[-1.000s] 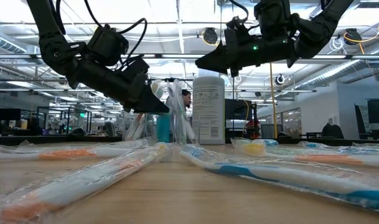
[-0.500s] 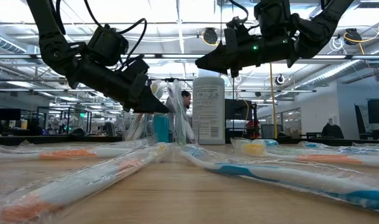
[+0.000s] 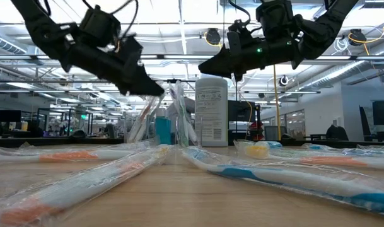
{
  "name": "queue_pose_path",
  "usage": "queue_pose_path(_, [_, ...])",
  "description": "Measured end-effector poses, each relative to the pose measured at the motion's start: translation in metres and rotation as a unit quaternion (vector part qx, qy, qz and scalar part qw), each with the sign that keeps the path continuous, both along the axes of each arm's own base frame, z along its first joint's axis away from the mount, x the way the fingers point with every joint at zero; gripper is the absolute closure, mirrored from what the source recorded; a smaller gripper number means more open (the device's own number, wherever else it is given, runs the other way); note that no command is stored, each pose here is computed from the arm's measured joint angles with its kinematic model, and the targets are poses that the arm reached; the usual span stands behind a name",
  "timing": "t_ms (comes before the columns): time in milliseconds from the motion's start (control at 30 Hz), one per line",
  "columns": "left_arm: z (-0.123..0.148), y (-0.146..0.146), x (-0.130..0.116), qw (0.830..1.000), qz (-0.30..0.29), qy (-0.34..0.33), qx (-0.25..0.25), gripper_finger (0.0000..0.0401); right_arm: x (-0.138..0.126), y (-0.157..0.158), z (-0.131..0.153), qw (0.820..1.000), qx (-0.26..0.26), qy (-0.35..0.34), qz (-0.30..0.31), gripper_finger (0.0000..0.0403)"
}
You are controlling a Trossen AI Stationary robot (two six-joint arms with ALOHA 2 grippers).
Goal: Pick & Place toothbrushing station
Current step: Put the blue toothbrush into the transparent organizer
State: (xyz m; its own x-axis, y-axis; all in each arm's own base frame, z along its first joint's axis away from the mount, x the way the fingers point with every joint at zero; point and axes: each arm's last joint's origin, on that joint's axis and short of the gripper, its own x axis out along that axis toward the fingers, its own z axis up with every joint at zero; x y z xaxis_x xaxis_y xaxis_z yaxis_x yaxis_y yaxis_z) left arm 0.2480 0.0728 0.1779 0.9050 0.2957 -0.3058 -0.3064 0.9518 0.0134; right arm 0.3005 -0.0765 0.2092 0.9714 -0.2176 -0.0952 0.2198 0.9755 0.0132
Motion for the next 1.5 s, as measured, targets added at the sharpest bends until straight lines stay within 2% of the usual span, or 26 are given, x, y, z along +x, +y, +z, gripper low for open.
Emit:
queue_pose_path(133, [0.014,-0.006,-0.008,1.000,-0.013,0.000,0.021,0.0247,-0.001,0.001,-0.007,0.999,0.026,0.034,0.005,0.0312])
queue_pose_path(300, [0.018,-0.007,-0.010,1.000,-0.015,-0.003,0.023,0.0247,0.003,0.010,-0.011,0.992,0.046,0.114,0.026,0.0312])
queue_pose_path(400, [0.018,-0.007,-0.010,0.999,-0.017,0.000,0.031,0.0247,0.013,0.022,-0.001,0.981,0.048,0.189,0.016,0.0312])
queue_pose_path(467, [0.018,-0.006,-0.010,0.999,-0.021,0.004,0.044,0.0247,0.016,0.032,0.005,0.966,0.054,0.252,0.002,0.0312])
queue_pose_path(567, [0.021,-0.006,-0.010,0.998,-0.024,-0.006,0.060,0.0247,0.013,0.049,0.008,0.939,0.102,0.329,-0.014,0.0312])
queue_pose_path(667, [0.022,-0.006,-0.009,0.997,-0.025,-0.014,0.065,0.0247,0.006,0.068,0.004,0.912,0.178,0.367,-0.039,0.0312])
queue_pose_path(733, [0.022,-0.006,-0.009,0.997,-0.025,-0.014,0.066,0.0247,-0.003,0.081,-0.004,0.889,0.207,0.406,-0.053,0.0312])
queue_pose_path(833, [0.022,-0.006,-0.009,0.998,-0.023,-0.016,0.058,0.0247,-0.018,0.098,-0.014,0.846,0.251,0.460,-0.093,0.0312])
queue_pose_path(933, [0.022,-0.007,-0.009,0.999,-0.020,-0.021,0.043,0.0247,-0.034,0.111,-0.025,0.799,0.309,0.490,-0.159,0.0312])
queue_pose_path(1033, [0.020,-0.007,-0.010,0.999,-0.022,-0.010,0.043,0.0247,-0.052,0.122,-0.027,0.736,0.360,0.527,-0.224,0.0312])
queue_pose_path(1067, [0.019,-0.007,-0.010,0.999,-0.023,-0.003,0.046,0.0247,-0.057,0.124,-0.027,0.721,0.369,0.535,-0.242,0.0312])
queue_pose_path(1100, [0.018,-0.007,-0.010,0.999,-0.024,0.003,0.044,0.0247,-0.060,0.125,-0.028,0.714,0.368,0.535,-0.262,0.0312])
queue_pose_path(1233, [0.016,-0.008,-0.011,0.999,-0.021,0.010,0.027,0.0247,-0.065,0.127,-0.038,0.718,0.370,0.503,-0.308,0.0312])
queue_pose_path(1400, [0.014,-0.013,-0.010,1.000,-0.026,0.014,0.004,0.0247,-0.067,0.127,-0.061,0.743,0.382,0.466,-0.290,0.0312])
queue_pose_path(1500, [0.013,-0.018,-0.009,0.999,-0.035,0.020,0.002,0.0247,-0.075,0.126,-0.072,0.741,0.386,0.476,-0.274,0.0312])
